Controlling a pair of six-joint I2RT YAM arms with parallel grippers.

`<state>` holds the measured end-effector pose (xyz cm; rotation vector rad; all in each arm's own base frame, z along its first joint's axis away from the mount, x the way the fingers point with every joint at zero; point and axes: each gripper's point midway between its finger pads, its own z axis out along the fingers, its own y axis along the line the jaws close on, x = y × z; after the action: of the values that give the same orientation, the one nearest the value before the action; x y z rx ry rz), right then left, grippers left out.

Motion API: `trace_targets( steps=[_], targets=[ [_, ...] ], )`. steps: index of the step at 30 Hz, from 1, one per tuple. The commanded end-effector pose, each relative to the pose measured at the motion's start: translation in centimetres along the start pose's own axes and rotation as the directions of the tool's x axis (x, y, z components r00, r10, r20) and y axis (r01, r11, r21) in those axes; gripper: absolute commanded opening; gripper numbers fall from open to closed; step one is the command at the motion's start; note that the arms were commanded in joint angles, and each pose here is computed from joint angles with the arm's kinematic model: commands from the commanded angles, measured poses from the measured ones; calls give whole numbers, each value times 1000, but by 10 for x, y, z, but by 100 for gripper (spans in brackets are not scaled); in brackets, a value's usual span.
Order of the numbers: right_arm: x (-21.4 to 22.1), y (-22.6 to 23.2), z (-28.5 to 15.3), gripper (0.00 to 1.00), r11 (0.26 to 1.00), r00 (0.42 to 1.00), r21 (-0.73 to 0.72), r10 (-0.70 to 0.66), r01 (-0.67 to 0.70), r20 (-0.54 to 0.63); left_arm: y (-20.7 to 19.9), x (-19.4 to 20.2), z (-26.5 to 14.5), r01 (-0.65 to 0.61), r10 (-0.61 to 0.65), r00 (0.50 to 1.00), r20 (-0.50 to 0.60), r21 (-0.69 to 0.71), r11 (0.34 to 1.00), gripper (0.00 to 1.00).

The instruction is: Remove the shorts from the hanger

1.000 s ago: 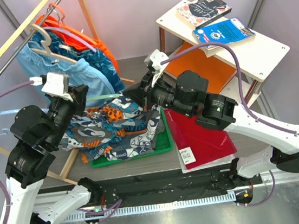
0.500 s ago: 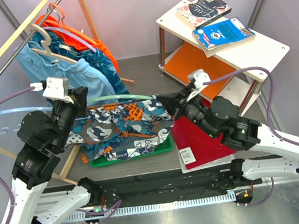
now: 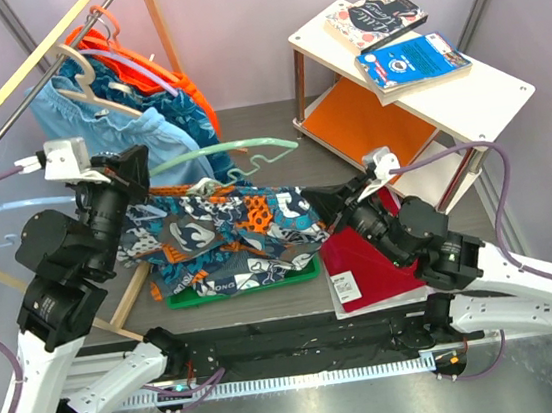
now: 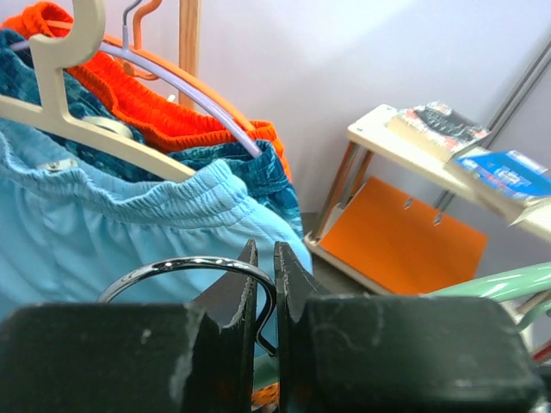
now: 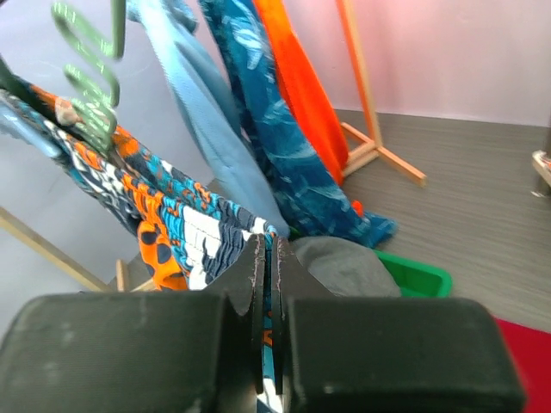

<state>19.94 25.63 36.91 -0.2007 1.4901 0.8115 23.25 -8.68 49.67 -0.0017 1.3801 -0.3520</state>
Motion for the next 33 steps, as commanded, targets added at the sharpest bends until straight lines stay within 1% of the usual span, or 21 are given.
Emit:
trace_targets(
  steps=[1,2,3,5,6,7,10,13,17,22,24,27,30,33],
  targets=[
    [-18,28,18,1,995,997,-88,58,-53,56,-3,-60,-8,226,-225,960,166,14,974,1],
    [-3,42,28,1,989,999,-142,43,-41,11,-9,-60,-6,289,-291,944,152,36,957,1],
    [-14,55,32,1,981,997,-186,66,-60,29,-13,-60,-5,327,-331,933,144,47,944,1],
    [-12,75,41,1,963,996,-254,90,-84,13,-20,-60,-6,381,-389,912,131,82,921,1],
    [-12,85,51,1,956,993,-274,113,-106,12,-24,-66,-8,440,-453,881,138,113,891,1],
    [-12,92,55,1,949,992,-292,128,-121,5,-27,-68,-8,464,-479,867,137,127,877,0],
    [-9,106,70,1,937,989,-316,151,-147,-11,-37,-77,-12,546,-573,809,130,193,815,1],
    [-12,109,81,1,942,987,-299,159,-152,-1,-46,-86,-16,569,-608,786,115,251,783,1],
    [-27,102,86,1,960,988,-248,147,-134,36,-52,-101,-28,556,-611,783,116,307,772,0],
    [-56,79,81,1,987,989,-133,101,-86,111,-53,-117,-48,490,-571,807,152,368,790,0],
    [-80,74,72,1,991,982,-112,93,-75,164,-48,-122,-55,470,-558,811,178,370,801,0],
    [-121,72,57,1,990,959,-120,108,-79,261,-43,-131,-60,447,-540,814,215,361,818,0],
    [-153,69,50,1,994,943,-91,84,-58,323,-43,-140,-62,422,-523,819,235,369,828,1],
    [-173,64,46,1,998,929,-53,58,-41,365,-43,-147,-65,414,-520,817,248,375,829,1]
  ],
)
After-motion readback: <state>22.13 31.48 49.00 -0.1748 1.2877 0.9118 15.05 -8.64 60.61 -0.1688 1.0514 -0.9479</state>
